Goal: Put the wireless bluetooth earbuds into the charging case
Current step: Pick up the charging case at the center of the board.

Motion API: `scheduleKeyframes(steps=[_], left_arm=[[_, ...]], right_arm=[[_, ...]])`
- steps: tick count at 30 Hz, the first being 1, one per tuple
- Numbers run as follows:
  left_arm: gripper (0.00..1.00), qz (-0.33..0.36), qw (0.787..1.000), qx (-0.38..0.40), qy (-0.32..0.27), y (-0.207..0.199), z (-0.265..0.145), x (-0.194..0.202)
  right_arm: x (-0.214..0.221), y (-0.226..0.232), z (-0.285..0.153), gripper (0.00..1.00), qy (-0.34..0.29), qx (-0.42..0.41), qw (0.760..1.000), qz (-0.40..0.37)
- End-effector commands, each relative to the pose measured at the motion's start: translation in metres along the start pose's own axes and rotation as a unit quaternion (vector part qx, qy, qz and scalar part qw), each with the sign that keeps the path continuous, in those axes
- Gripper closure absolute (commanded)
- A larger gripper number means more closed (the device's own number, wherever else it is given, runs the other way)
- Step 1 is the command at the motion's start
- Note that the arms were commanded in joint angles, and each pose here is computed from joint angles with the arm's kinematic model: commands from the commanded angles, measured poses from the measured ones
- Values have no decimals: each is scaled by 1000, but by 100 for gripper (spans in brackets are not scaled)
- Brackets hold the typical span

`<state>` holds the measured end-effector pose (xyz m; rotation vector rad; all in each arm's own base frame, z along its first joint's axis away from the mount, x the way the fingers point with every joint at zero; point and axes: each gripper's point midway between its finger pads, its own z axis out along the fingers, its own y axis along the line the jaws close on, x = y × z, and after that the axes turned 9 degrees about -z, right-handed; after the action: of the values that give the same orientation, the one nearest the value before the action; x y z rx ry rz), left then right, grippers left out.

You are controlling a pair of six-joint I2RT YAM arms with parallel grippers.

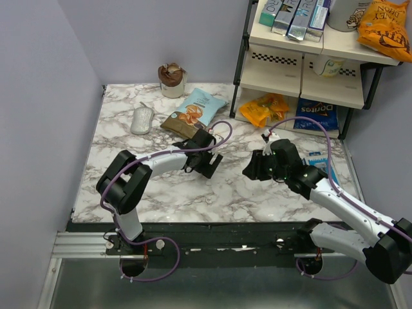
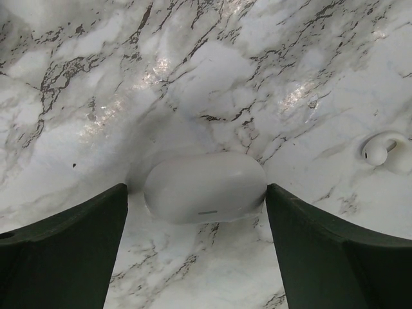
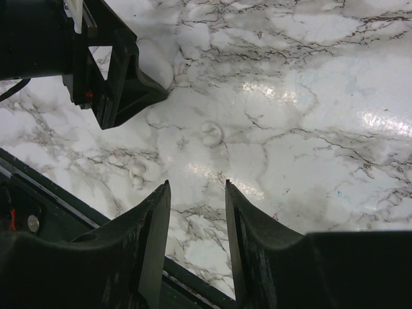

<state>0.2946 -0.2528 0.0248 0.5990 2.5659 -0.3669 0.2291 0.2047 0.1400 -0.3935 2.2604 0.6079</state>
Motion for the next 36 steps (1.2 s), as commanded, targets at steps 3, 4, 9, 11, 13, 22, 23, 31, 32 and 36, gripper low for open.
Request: scheduleKeyframes(steps=[3, 4, 9, 11, 13, 22, 23, 31, 32, 36], left_arm=[[9, -2, 1000, 6, 22, 1, 5, 13], [9, -9, 1000, 1, 23, 1, 5, 13], [10, -43, 999, -15, 18, 3, 7, 12], [9, -57, 998, -29, 18, 5, 8, 14], [10, -68, 996, -46, 18, 8, 8, 17], [11, -79, 992, -95, 14, 15, 7, 22], [11, -78, 992, -100, 14, 15, 6, 22], [15, -82, 990, -117, 16, 14, 9, 24], [15, -83, 990, -116, 17, 14, 9, 25], [20, -82, 990, -116, 20, 14, 10, 30]], right_arm=[[8, 3, 0, 52, 11, -8, 1000, 0], [9, 3, -1, 52, 12, -8, 1000, 1], [10, 2, 0, 52, 12, -7, 1000, 1], [11, 1, 0, 52, 13, -7, 1000, 1], [11, 2, 0, 52, 12, -7, 1000, 1], [13, 2, 1, 52, 11, -12, 1000, 0], [13, 3, 1, 52, 10, -12, 1000, 0], [15, 1, -1, 52, 9, -12, 1000, 1], [15, 2, -1, 52, 8, -13, 1000, 0], [17, 1, 0, 52, 11, -12, 1000, 1]])
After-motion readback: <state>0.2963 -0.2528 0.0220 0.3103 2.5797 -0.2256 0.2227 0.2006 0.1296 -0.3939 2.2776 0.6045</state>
